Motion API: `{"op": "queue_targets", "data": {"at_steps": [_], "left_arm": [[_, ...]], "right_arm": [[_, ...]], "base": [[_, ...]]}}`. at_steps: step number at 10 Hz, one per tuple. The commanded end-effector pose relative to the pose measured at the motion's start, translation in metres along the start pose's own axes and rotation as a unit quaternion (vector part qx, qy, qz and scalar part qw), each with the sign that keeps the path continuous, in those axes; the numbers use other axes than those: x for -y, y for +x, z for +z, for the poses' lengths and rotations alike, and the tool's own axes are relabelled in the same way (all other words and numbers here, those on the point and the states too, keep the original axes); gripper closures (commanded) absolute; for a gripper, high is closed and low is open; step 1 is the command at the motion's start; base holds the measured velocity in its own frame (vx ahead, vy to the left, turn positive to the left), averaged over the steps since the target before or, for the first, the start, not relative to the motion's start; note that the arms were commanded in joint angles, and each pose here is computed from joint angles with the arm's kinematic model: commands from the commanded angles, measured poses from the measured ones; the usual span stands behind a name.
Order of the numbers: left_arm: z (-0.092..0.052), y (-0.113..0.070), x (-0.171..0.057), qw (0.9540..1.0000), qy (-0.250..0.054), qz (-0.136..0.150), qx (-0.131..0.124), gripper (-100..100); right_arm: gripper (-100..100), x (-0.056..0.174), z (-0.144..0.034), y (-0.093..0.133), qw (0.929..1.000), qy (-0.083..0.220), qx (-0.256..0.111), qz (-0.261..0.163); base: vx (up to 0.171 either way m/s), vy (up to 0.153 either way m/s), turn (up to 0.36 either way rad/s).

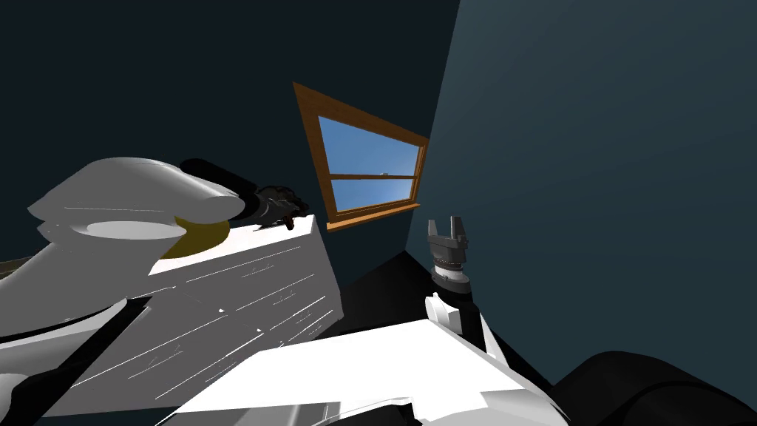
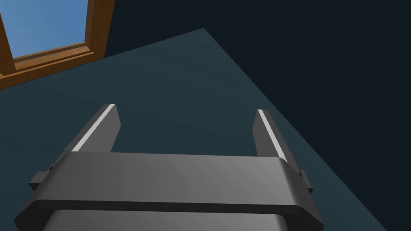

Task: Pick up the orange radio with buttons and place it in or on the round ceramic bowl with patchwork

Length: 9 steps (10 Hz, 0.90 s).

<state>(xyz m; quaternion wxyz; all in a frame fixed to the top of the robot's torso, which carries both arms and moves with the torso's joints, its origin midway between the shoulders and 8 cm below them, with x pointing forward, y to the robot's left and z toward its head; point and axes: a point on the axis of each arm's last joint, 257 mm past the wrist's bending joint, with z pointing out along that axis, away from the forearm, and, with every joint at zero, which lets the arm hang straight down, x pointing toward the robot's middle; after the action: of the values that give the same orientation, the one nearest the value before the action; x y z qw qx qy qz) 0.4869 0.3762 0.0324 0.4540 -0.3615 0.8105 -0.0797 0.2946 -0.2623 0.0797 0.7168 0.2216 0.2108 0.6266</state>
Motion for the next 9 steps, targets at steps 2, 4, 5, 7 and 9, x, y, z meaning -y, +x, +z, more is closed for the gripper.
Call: {"op": "queue_targets", "data": {"at_steps": [2, 4, 5, 7, 9], "left_arm": [[-0.007, -0.011, -0.017, 0.9993, -0.035, 0.010, 0.003, -100], [-0.012, -0.017, -0.027, 0.9983, -0.056, 0.015, 0.003, -100], [-0.016, -0.023, -0.035, 0.9973, -0.072, 0.018, 0.004, -100], [-0.021, -0.025, -0.048, 0.9952, -0.096, 0.020, 0.001, -100], [-0.025, -0.027, -0.059, 0.9929, -0.117, 0.021, -0.003, -100]], "right_arm": [[0, 0.000, 0.000, 0.000, 1.0000, 0.000, 0.000, 0.000], [0, 0.000, 0.000, 0.000, 1.0000, 0.000, 0.000, 0.000], [0, 0.000, 0.000, 0.000, 1.0000, 0.000, 0.000, 0.000], [0, 0.000, 0.000, 0.000, 1.0000, 0.000, 0.000, 0.000], [0, 0.000, 0.000, 0.000, 1.0000, 0.000, 0.000, 0.000]], "base": [[0.041, 0.052, -0.145], [0.031, 0.051, -0.138], [0.053, 0.059, -0.231], [0.037, 0.048, -0.077], [0.038, 0.047, -0.122]]}}
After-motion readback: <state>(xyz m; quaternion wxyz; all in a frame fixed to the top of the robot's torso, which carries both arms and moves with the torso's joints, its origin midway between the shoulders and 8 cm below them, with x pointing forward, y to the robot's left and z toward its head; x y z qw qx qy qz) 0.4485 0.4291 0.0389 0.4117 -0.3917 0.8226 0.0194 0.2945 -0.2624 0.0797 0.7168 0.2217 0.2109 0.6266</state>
